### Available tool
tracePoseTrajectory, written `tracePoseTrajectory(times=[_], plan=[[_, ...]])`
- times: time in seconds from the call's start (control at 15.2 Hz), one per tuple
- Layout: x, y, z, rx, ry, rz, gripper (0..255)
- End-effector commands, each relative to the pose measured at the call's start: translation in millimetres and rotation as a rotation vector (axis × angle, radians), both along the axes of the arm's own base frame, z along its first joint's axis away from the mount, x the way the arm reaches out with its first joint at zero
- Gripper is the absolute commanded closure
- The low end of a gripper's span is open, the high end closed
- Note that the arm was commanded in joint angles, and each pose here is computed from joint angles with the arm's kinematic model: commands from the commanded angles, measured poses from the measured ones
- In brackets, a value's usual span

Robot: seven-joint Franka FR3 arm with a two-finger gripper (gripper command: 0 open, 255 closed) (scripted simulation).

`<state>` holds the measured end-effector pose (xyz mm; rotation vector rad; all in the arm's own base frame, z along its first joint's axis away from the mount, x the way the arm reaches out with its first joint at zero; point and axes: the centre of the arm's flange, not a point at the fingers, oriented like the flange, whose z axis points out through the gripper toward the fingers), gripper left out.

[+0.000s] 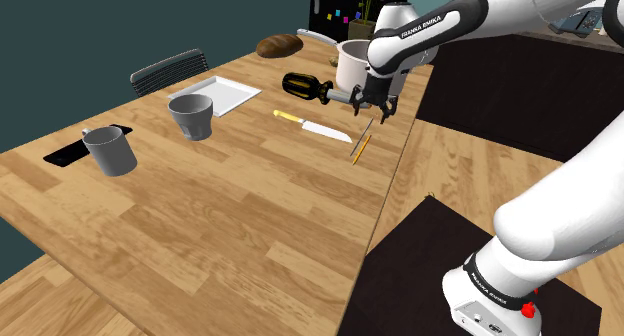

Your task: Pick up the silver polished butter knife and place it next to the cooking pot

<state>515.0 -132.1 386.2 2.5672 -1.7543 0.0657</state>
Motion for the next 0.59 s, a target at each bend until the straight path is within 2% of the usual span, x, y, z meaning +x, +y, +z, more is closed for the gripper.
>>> tracePoseTrajectory(times=[0.0,0.07,0.53], plan=[[0,2,23,0.0,0.001,0.0,0],[0,3,33,0.0,0.001,0.0,0],[0,3,33,0.0,0.001,0.0,0]])
